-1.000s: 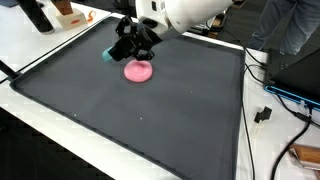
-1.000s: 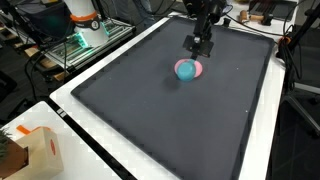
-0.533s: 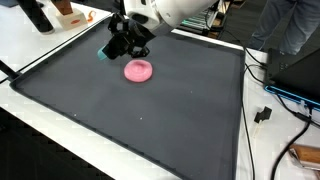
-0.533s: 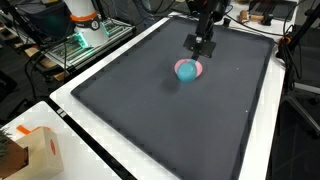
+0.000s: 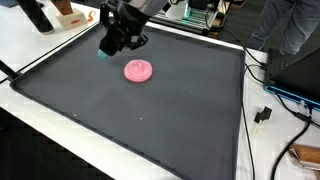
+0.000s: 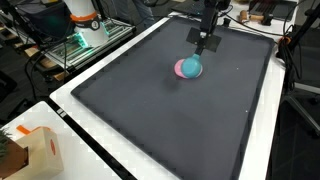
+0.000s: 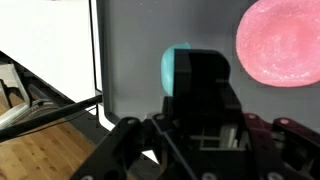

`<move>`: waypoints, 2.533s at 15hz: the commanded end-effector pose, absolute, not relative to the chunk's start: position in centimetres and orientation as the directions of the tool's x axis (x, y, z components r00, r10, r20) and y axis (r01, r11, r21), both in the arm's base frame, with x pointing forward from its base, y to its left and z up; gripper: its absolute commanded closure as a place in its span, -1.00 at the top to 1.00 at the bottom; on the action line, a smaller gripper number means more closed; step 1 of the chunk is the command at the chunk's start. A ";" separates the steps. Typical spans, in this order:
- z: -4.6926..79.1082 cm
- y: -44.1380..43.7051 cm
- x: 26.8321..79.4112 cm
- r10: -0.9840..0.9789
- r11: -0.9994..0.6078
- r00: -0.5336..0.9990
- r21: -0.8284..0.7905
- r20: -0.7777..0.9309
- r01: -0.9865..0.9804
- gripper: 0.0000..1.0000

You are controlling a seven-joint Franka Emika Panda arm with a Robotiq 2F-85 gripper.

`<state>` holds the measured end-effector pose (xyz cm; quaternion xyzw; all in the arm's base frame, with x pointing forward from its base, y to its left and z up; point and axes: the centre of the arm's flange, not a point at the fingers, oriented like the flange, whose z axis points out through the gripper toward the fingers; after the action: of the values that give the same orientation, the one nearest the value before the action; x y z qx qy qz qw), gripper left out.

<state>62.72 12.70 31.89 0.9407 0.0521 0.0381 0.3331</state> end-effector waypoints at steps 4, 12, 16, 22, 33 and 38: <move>36.2 9.6 61.8 0.155 -0.887 0.988 0.437 -0.015 0.146 -0.50; 39.1 6.3 61.3 0.202 -0.961 0.979 0.186 -0.026 0.203 -0.50; 39.9 5.0 61.0 0.235 -0.969 0.972 0.085 -0.003 0.234 -0.50; 40.5 3.6 60.6 0.271 -0.962 0.962 0.005 0.025 0.271 -0.50; 40.6 3.4 61.4 0.292 -0.956 0.956 -0.003 0.031 0.292 0.00; 40.5 2.9 62.0 0.293 -0.954 0.956 -0.055 0.014 0.293 -0.50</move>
<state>61.44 3.43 40.61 0.9888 0.1482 0.0154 -0.0040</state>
